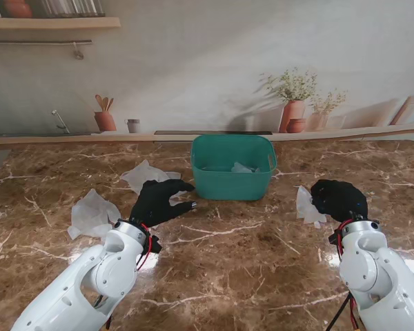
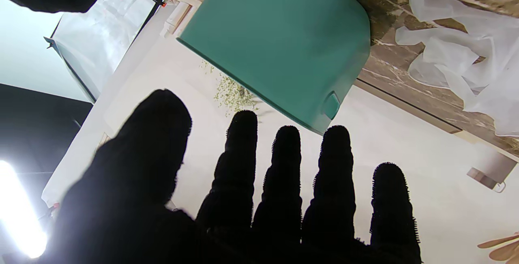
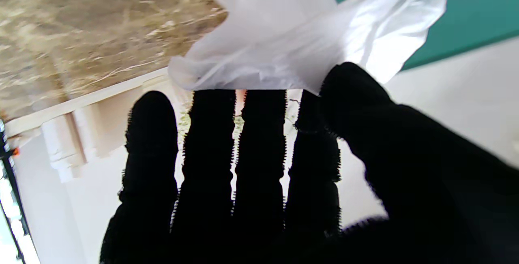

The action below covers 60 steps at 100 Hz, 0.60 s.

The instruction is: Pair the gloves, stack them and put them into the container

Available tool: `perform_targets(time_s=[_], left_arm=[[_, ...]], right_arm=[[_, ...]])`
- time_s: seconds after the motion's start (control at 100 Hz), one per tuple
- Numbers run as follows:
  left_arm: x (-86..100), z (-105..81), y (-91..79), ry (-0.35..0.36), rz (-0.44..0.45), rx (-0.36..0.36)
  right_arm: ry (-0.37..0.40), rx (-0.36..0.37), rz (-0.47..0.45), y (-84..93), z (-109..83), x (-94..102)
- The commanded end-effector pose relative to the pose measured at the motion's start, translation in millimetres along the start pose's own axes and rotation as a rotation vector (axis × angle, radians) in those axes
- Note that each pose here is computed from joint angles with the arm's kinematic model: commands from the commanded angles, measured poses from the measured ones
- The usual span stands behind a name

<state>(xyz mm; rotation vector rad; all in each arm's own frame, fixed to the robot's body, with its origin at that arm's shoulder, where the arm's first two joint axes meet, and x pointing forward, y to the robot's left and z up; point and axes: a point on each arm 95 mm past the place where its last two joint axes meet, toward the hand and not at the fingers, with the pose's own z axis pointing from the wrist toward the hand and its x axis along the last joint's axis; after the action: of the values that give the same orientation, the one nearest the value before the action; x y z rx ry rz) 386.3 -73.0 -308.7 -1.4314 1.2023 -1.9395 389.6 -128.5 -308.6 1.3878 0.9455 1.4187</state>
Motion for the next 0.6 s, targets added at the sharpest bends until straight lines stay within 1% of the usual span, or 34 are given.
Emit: perform_targets(time_s=[0.0, 0.13, 0.31, 0.5, 0.59], left_arm=[[-0.1, -3.2, 5.2, 0.003, -0.008, -0.006], [0.3, -5.7, 6.8, 0.018, -0.01, -0.004], [1.8, -9.3, 10.1, 0.046, -0.016, -0.008], [4.5, -11.3, 15.7, 0.1, -0.018, -0.038], [6.8, -10.9, 18.5, 0.125, -0.022, -0.053]], right_arm=[[0.024, 0.022, 0.034, -6.6, -9.1, 10.2], [0.078, 0.055, 0.117, -2.9, -20.4, 26.7], [0.152, 0.094, 0.199, -2.7, -32.2, 49.2], [0.231, 0.134, 0.3, -6.2, -43.9, 74.1], [0.27, 0.166, 0.368, -9.5, -49.2, 87.2]])
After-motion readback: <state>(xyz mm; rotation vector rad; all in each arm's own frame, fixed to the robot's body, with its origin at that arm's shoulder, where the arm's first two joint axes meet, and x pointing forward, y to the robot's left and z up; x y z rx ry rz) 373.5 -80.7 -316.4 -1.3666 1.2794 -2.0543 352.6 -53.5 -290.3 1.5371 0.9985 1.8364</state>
